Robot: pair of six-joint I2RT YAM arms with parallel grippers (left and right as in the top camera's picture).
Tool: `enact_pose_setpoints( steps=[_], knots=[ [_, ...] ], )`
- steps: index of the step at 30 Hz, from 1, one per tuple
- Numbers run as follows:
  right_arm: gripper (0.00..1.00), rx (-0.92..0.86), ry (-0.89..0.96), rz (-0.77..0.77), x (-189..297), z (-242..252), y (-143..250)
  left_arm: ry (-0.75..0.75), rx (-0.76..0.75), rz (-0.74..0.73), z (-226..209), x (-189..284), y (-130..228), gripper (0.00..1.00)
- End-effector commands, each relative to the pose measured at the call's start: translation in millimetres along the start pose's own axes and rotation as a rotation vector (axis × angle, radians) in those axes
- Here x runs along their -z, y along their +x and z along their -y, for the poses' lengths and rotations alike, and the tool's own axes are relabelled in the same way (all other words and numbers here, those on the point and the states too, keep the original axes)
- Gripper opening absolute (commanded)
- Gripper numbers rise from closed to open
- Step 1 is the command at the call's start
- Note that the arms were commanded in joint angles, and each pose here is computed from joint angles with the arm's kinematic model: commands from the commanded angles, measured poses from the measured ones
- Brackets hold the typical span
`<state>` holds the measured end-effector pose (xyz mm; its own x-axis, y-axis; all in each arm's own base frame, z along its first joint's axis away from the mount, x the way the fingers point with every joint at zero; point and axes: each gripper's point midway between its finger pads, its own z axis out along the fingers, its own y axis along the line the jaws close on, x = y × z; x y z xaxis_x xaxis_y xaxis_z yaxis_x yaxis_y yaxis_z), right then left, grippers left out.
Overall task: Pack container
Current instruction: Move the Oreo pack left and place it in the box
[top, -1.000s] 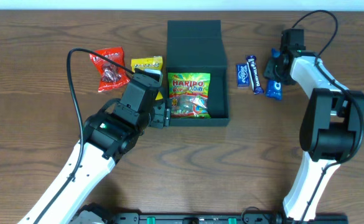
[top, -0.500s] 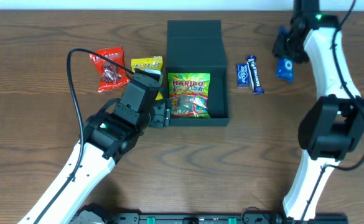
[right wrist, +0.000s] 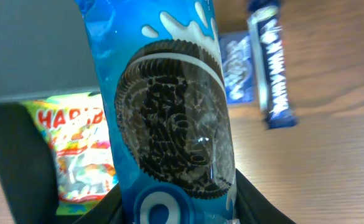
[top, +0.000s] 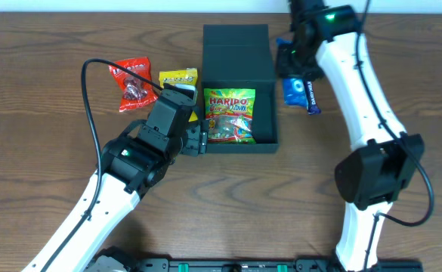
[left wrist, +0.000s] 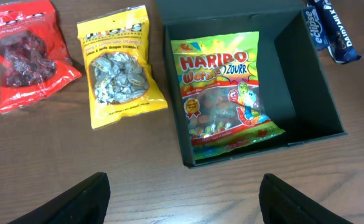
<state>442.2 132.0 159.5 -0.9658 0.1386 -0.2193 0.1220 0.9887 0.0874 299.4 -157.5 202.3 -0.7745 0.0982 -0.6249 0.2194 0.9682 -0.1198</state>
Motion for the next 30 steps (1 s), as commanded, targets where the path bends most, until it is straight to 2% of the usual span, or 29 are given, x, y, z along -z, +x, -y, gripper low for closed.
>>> enact_pose_setpoints(
  steps=[1,6,13,18,26,30],
  knots=[
    [0.02,-0.026,-0.01,-0.013,-3.6,-26.4,20.6,0.003,-0.009,0.025,-0.1,7.0,-8.0,0.78],
    [0.02,-0.003,0.05,-0.002,-26.3,-53.4,46.2,0.002,-0.009,0.025,-0.2,7.0,-7.9,0.78],
    [0.02,-0.104,0.207,0.027,-45.7,-44.1,70.1,-0.004,-0.011,0.006,-1.7,6.8,-3.3,0.79],
    [0.02,-0.134,0.28,0.088,-59.8,-26.2,63.6,-0.004,-0.011,0.004,-1.9,6.9,-2.7,0.79],
    [0.02,0.02,0.253,0.107,-71.6,-33.2,56.9,-0.004,-0.011,0.005,-1.8,6.9,-2.8,0.8],
    [0.02,0.04,0.275,0.092,-74.9,-24.2,58.3,-0.004,-0.011,0.004,-1.8,6.8,-2.8,0.79]
  ],
)
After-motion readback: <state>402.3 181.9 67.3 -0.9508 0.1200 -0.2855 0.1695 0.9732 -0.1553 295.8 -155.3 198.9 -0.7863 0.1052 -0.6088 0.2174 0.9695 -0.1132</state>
